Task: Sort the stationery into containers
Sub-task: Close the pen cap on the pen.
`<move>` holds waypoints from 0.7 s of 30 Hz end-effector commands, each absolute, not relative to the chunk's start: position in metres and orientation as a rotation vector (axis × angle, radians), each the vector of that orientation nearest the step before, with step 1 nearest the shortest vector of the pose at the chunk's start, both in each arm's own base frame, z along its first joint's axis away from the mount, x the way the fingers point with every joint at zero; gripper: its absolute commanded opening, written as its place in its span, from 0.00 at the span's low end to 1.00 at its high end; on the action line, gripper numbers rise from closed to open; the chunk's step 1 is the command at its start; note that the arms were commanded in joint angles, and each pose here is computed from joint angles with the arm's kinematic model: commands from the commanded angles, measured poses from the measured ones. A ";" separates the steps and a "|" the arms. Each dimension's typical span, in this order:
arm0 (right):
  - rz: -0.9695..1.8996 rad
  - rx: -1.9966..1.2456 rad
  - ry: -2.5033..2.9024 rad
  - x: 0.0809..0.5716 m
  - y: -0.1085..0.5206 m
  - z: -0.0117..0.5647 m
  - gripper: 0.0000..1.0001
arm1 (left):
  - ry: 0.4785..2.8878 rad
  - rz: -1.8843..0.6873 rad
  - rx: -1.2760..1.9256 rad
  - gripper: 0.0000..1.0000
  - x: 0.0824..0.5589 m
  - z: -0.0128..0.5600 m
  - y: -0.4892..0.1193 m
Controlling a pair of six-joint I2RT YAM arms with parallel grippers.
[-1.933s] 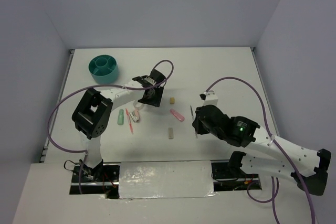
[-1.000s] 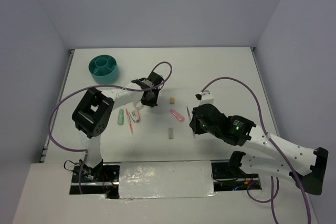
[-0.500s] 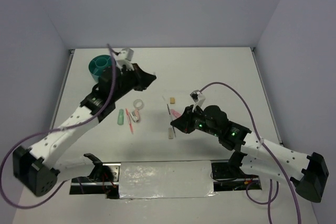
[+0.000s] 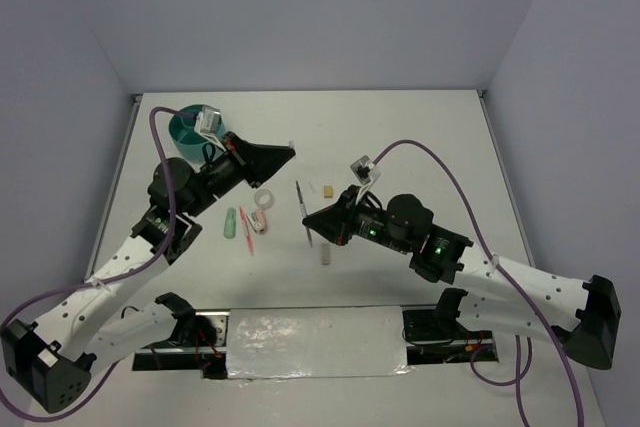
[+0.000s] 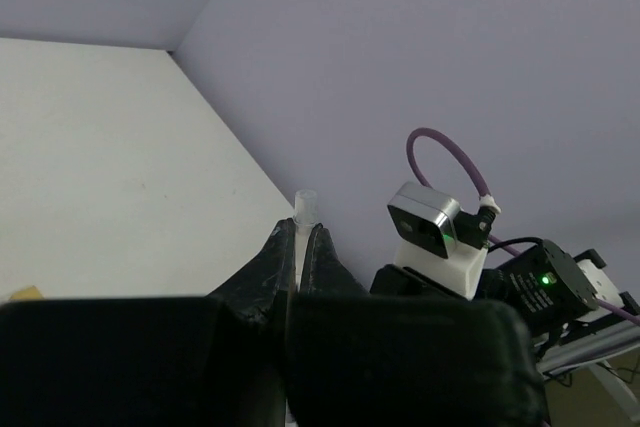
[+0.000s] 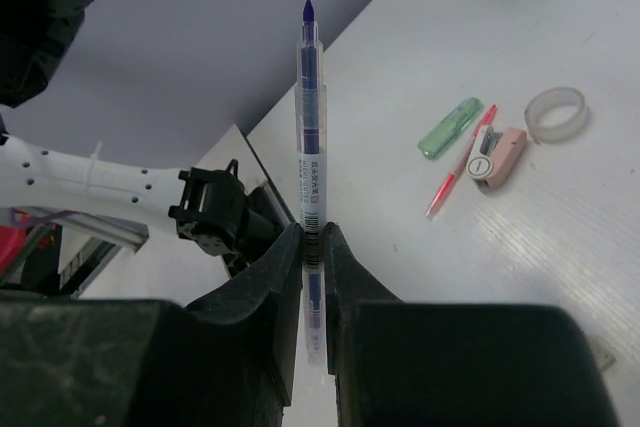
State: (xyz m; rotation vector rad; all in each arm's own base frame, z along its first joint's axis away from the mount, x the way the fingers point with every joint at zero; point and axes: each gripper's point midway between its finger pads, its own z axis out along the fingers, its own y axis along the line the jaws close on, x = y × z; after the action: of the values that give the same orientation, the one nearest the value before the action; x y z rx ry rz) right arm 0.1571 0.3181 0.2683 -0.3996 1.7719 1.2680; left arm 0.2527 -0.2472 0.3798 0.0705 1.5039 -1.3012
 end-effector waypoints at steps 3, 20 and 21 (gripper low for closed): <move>1.284 -0.381 1.620 0.157 0.312 0.312 0.00 | 1.411 -1.384 0.112 0.00 0.230 0.400 -0.245; 1.270 -0.419 1.604 0.160 0.319 0.322 0.00 | 1.421 -1.438 0.105 0.00 0.226 0.390 -0.248; 1.271 -0.416 1.603 0.160 0.319 0.322 0.00 | 1.420 -1.441 0.108 0.00 0.225 0.389 -0.248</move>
State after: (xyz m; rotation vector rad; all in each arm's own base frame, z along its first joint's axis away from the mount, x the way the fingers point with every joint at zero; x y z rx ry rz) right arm 0.1614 0.3162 0.2909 -0.4144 1.6920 1.2384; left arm 0.2340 -0.2479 0.3717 0.0706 1.4997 -1.4003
